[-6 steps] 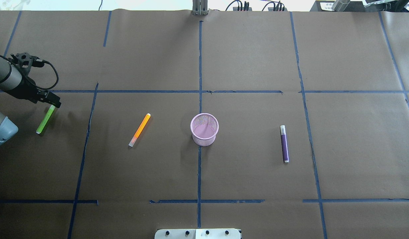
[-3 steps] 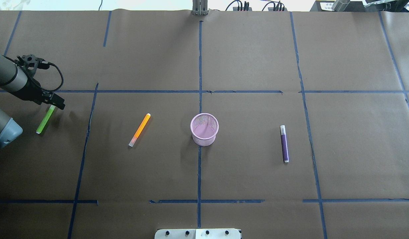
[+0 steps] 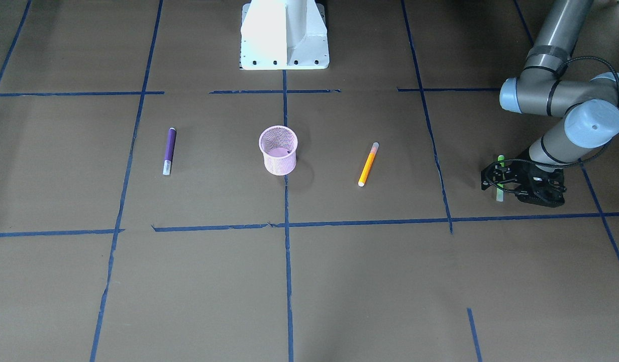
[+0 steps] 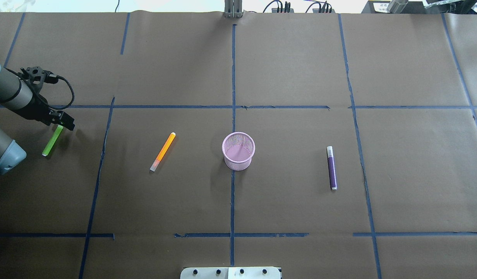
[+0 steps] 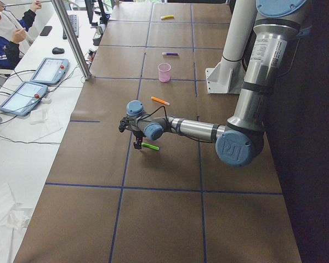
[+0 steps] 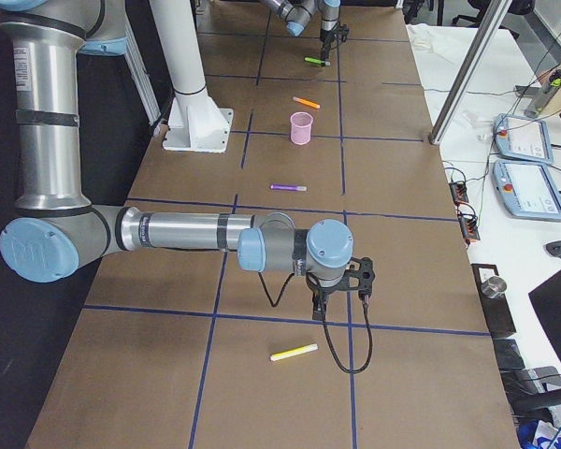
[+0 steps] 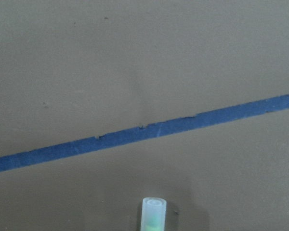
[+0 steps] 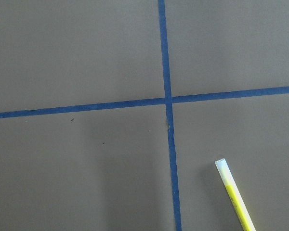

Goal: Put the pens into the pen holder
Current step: 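Lower the left gripper onto the green marker and close it, then lift the green marker upright with the left gripper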

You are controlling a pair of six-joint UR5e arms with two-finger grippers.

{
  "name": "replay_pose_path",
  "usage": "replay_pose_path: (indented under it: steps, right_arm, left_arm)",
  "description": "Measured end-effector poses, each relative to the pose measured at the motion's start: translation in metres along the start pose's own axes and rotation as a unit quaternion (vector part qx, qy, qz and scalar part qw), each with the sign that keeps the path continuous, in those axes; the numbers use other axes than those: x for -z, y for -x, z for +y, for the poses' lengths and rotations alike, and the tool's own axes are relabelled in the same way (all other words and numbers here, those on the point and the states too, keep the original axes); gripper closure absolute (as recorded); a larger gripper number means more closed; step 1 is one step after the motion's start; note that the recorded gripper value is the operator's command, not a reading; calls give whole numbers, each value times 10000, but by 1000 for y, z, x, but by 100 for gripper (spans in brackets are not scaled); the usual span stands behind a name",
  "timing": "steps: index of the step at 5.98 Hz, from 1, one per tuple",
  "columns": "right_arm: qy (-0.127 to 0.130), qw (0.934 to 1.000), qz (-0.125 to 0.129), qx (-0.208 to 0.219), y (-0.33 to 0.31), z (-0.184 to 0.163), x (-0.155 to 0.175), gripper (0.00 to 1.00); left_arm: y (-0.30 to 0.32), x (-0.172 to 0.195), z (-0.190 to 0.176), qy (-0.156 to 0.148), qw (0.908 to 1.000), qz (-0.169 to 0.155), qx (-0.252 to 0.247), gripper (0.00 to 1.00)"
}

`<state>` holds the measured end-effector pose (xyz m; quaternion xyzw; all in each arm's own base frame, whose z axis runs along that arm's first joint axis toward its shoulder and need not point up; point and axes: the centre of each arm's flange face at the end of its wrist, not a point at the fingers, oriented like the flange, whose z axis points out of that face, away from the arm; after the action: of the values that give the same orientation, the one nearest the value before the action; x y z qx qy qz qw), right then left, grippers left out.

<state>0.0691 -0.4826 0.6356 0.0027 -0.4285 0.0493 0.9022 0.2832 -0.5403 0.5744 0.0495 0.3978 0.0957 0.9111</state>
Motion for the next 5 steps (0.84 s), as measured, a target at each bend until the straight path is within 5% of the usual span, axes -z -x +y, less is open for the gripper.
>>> replay_pose_path:
  steps: [3, 5]
  right_arm:
    - [-5, 10000, 0, -7, 0, 0, 0, 0]
    - [0, 10000, -6, -7, 0, 0, 0, 0]
  left_arm:
    - [2, -1, 2, 21, 10000, -17, 27, 95]
    - [2, 1, 2, 0, 10000, -12, 32, 100]
